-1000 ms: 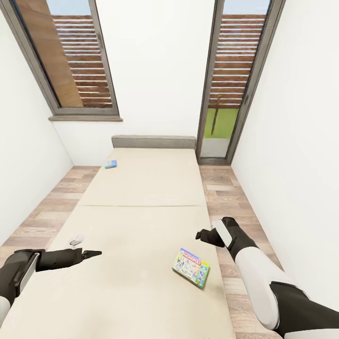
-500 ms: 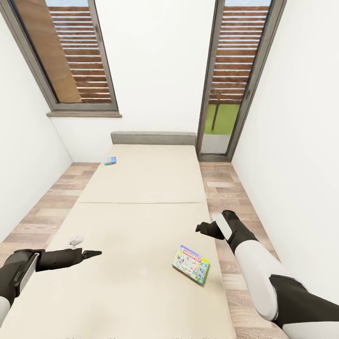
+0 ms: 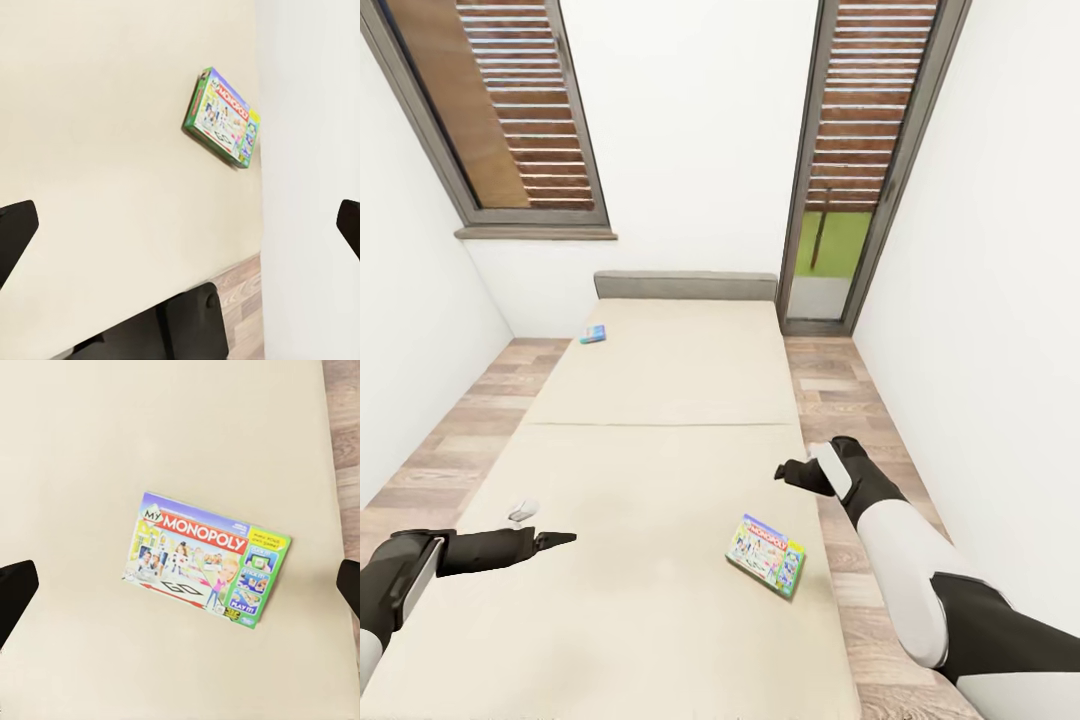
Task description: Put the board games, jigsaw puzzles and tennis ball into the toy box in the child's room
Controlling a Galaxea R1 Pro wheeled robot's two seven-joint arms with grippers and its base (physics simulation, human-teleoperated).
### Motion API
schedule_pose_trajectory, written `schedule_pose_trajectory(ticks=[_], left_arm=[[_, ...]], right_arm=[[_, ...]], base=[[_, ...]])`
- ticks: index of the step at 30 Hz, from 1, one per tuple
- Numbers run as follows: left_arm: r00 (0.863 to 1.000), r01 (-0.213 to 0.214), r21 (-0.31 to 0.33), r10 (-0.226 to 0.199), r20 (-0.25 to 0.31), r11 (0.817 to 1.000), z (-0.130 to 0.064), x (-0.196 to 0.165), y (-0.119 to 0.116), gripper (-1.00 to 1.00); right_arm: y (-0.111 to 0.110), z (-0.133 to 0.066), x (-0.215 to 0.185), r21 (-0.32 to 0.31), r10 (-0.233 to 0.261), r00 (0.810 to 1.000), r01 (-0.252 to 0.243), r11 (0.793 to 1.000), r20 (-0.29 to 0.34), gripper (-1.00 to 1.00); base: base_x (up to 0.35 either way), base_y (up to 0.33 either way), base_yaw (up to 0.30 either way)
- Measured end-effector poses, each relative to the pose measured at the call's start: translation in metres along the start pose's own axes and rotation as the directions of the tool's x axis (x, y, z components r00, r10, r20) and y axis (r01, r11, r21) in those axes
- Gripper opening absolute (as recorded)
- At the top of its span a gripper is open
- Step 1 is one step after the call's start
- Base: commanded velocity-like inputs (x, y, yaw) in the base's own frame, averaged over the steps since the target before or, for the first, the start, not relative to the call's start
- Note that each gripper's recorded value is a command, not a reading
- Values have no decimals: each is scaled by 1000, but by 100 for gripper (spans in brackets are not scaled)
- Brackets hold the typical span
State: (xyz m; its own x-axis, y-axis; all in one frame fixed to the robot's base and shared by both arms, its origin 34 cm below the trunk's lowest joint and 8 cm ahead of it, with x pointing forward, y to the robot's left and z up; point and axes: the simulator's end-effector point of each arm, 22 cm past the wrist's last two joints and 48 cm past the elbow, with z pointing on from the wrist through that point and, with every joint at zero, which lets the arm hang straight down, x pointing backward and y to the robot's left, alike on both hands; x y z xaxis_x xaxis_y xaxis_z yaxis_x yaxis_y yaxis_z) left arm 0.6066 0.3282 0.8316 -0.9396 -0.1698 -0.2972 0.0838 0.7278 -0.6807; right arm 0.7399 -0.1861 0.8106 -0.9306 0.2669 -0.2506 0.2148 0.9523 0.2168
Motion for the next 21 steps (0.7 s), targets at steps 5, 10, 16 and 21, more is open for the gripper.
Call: schedule_pose_trajectory(ticks=[5, 10, 16, 21], left_arm=[[1000, 5, 0, -5, -6, 1000, 2, 3, 2, 100], [1000, 10, -1, -10, -12, 1000, 5, 5, 5, 100], [1000, 17, -2, -17, -20, 1000, 8, 8, 8, 100], [999, 22, -2, -22, -26, 1000, 10, 11, 10, 100]], right_arm=[[5, 3, -2, -6, 0, 1000, 0, 1000, 7, 100], [7, 7, -2, -8, 1, 1000, -1, 1000, 11, 100], [8, 12, 0, -9, 3, 1000, -3, 1000, 10, 100], [7, 16, 0, -9, 4, 1000, -4, 1000, 10, 100]], base=[[0, 0, 0], [0, 0, 0], [0, 0, 0], [0, 0, 0]])
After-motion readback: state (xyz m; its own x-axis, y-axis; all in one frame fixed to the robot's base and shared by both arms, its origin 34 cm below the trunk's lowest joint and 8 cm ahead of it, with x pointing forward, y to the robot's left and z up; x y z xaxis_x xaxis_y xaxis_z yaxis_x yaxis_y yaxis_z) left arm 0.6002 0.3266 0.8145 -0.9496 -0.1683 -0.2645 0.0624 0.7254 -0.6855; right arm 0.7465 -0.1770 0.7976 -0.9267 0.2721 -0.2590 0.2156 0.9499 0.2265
